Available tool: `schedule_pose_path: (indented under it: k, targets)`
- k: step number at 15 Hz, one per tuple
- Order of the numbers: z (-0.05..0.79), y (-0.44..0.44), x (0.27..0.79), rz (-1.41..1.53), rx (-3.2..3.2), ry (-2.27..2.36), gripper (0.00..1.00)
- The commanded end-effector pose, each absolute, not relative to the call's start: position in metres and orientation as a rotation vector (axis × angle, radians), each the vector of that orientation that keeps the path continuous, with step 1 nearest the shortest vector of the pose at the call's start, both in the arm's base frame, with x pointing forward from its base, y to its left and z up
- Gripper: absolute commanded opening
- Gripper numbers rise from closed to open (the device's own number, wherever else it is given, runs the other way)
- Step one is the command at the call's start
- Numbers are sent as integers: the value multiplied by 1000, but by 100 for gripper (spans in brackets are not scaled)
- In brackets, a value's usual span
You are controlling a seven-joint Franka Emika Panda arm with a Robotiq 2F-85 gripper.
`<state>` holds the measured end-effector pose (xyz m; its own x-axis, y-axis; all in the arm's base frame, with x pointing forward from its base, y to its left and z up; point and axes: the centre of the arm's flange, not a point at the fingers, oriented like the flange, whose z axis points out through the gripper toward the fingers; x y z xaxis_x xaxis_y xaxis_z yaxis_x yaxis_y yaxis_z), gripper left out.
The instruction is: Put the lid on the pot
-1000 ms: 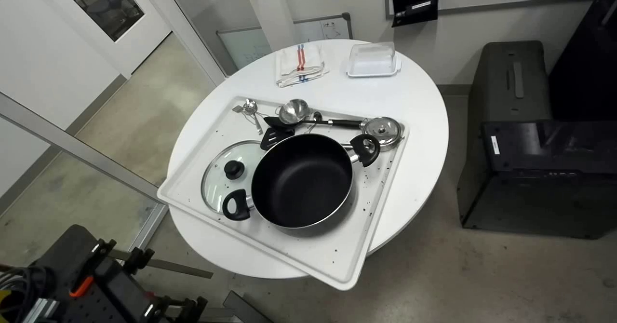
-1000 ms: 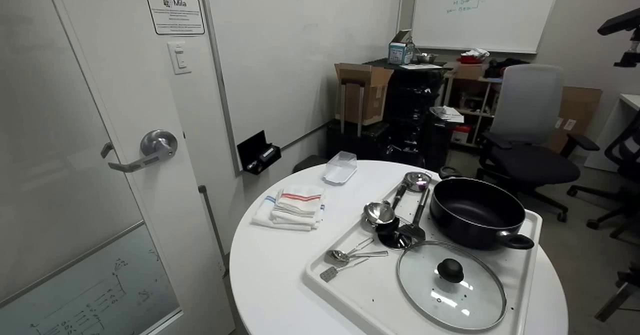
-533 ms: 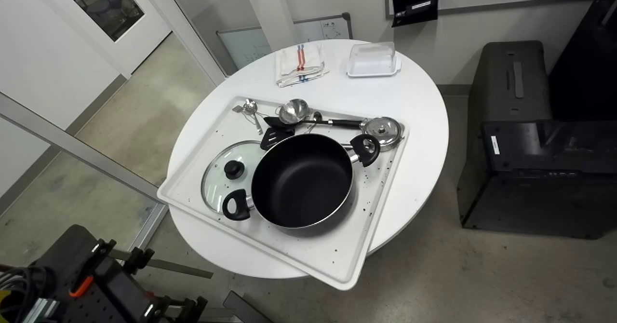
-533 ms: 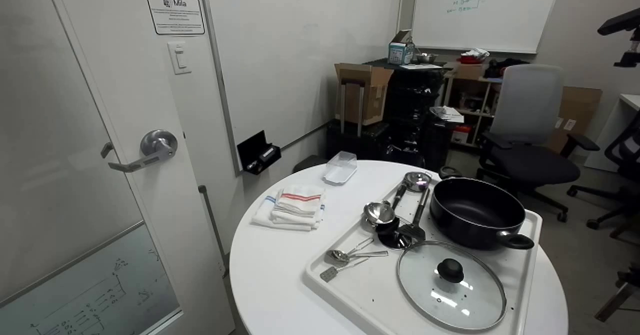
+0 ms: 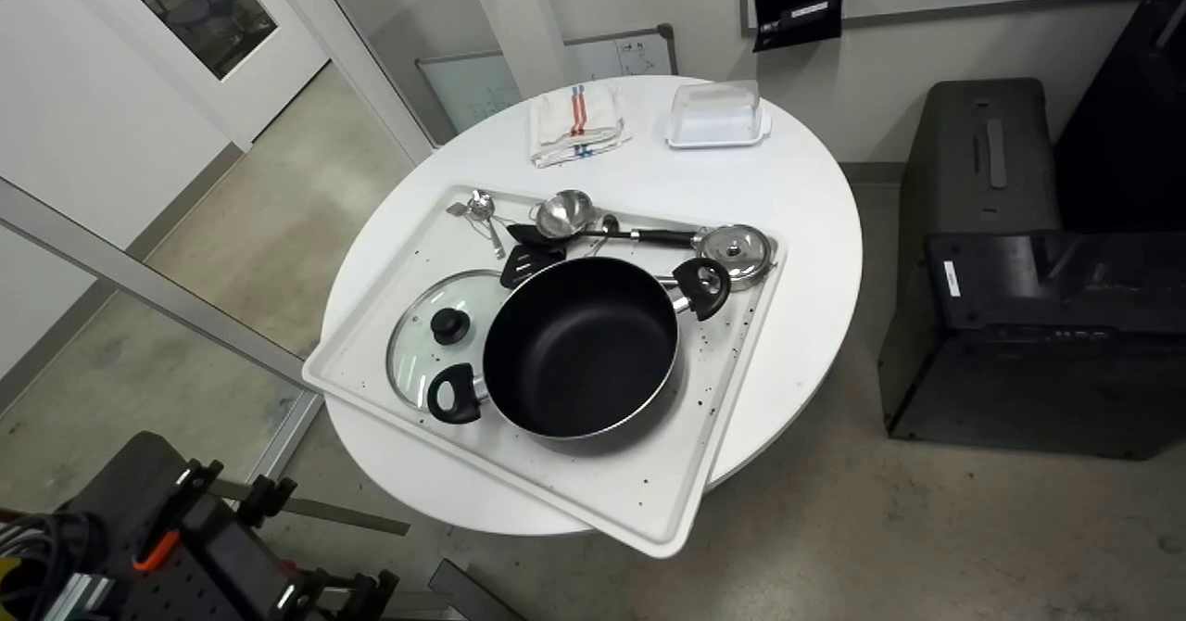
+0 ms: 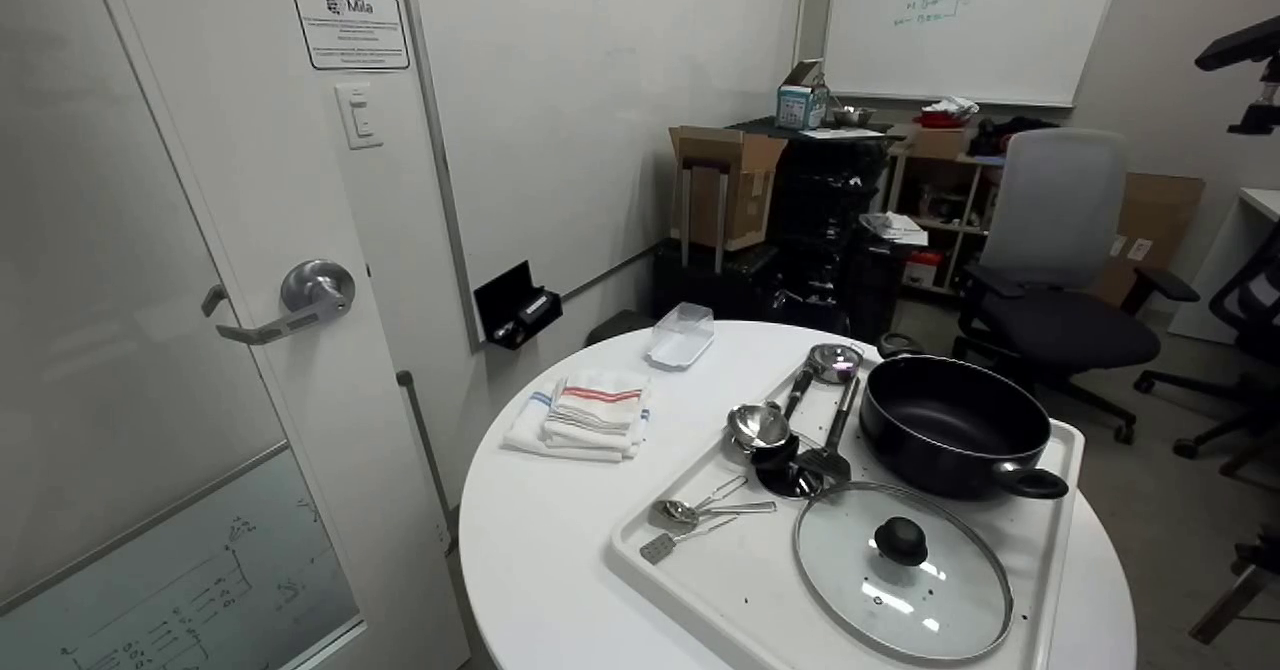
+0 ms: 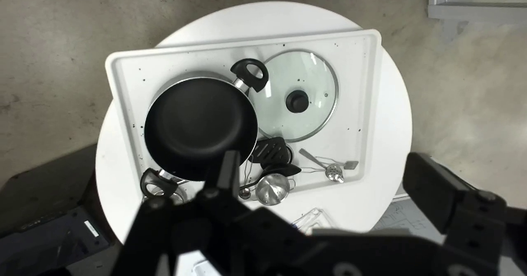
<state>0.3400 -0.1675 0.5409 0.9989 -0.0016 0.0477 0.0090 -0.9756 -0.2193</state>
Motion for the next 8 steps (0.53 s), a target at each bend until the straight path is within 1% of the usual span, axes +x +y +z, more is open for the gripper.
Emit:
schedule_pose_path:
  k: [1,8]
  targets:
    - [517,-139,351,-21,-2991,-51,100]
    - [458,-82,373,66,-3073,-259,100]
